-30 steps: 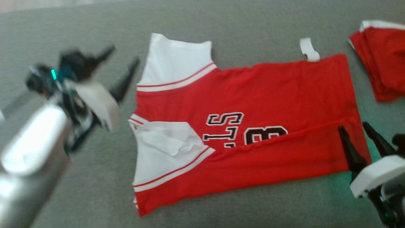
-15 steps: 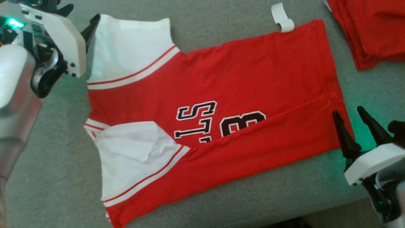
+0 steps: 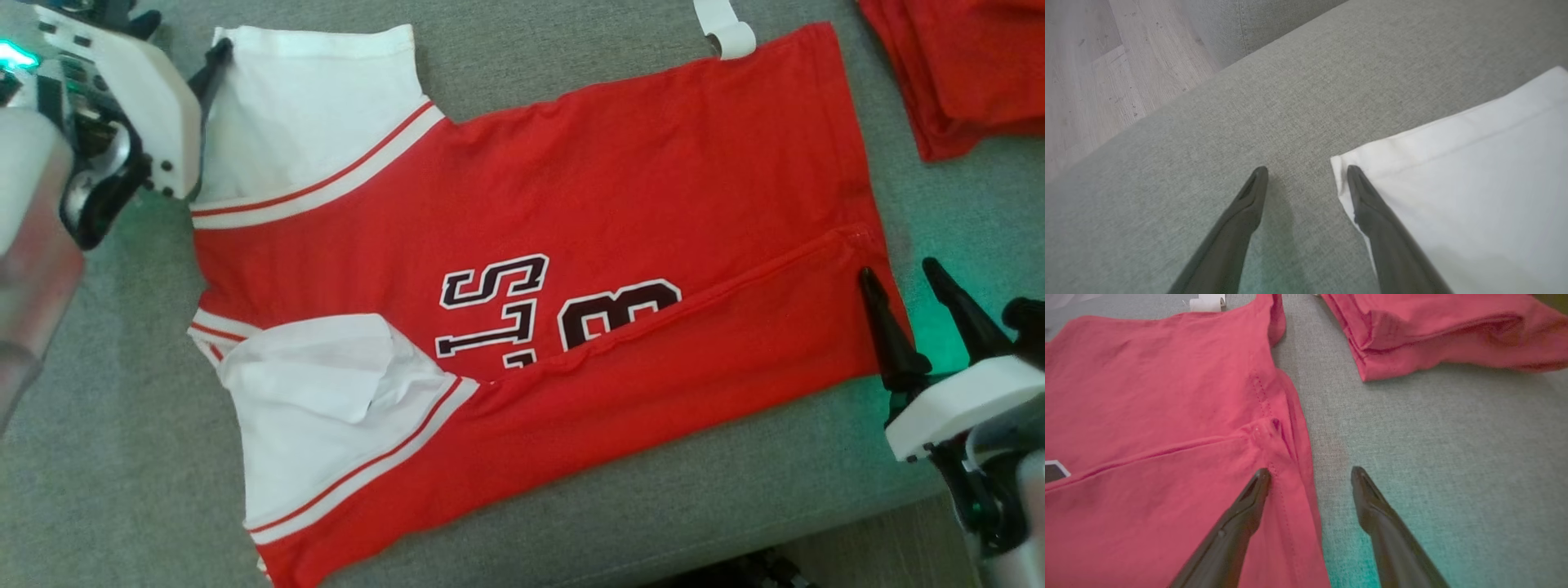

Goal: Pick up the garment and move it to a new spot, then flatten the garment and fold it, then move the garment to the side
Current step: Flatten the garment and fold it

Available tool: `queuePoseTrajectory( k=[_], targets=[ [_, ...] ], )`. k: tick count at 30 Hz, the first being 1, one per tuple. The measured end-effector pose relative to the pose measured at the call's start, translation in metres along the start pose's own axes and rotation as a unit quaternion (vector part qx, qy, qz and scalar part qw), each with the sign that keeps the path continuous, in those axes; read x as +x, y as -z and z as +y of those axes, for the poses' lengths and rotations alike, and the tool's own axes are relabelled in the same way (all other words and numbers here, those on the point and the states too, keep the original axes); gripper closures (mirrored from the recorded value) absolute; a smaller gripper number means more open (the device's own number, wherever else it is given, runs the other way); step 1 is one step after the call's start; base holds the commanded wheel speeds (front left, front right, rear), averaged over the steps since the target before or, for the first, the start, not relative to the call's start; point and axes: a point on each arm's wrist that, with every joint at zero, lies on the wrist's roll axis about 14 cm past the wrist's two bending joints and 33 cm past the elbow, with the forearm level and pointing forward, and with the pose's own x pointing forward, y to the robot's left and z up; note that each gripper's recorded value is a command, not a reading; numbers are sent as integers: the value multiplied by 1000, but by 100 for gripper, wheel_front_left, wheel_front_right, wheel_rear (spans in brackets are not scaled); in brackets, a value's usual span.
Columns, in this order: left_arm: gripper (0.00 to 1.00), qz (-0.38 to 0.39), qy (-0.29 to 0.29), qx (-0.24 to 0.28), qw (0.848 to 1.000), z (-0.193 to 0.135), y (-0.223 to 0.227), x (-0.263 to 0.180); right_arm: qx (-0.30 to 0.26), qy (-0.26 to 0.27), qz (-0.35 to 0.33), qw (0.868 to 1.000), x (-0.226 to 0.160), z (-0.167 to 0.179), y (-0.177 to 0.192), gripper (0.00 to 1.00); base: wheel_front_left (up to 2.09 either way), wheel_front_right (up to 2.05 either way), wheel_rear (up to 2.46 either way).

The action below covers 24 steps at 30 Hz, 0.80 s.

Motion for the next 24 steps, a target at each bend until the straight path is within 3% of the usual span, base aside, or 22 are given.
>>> queuePoseTrajectory(
  k=[7,9,10,11,13,14,15,20,24],
  targets=[
    [0,9,18,11,1000,-7,2,1,-1,-2,-3,1000,5,1,-3,0,0,0,0],
    [13,12,21,18,1000,-8,2,2,-1,-2,-2,1000,5,1,-2,0,0,0,0],
    [25,12,23,21,999,-9,2,2,-1,-2,-1,1000,5,1,-2,0,0,0,0],
    [47,14,27,23,999,-11,3,3,-1,-1,0,1000,5,1,-2,0,0,0,0],
    [73,16,34,35,999,-16,3,4,-1,0,0,1000,5,0,-1,0,0,0,0],
    [80,18,36,43,998,-17,3,5,-1,0,1,1000,4,0,-1,0,0,0,0],
    [100,18,37,47,998,-18,3,6,-1,1,2,1000,4,-1,0,0,0,0,0],
    [100,5,45,63,997,-21,0,10,-3,-3,7,1000,9,2,0,0,0,0,0],
    [100,-12,43,84,995,-21,-3,7,-5,-26,-27,999,17,12,-29,0,0,0,0]
  ],
)
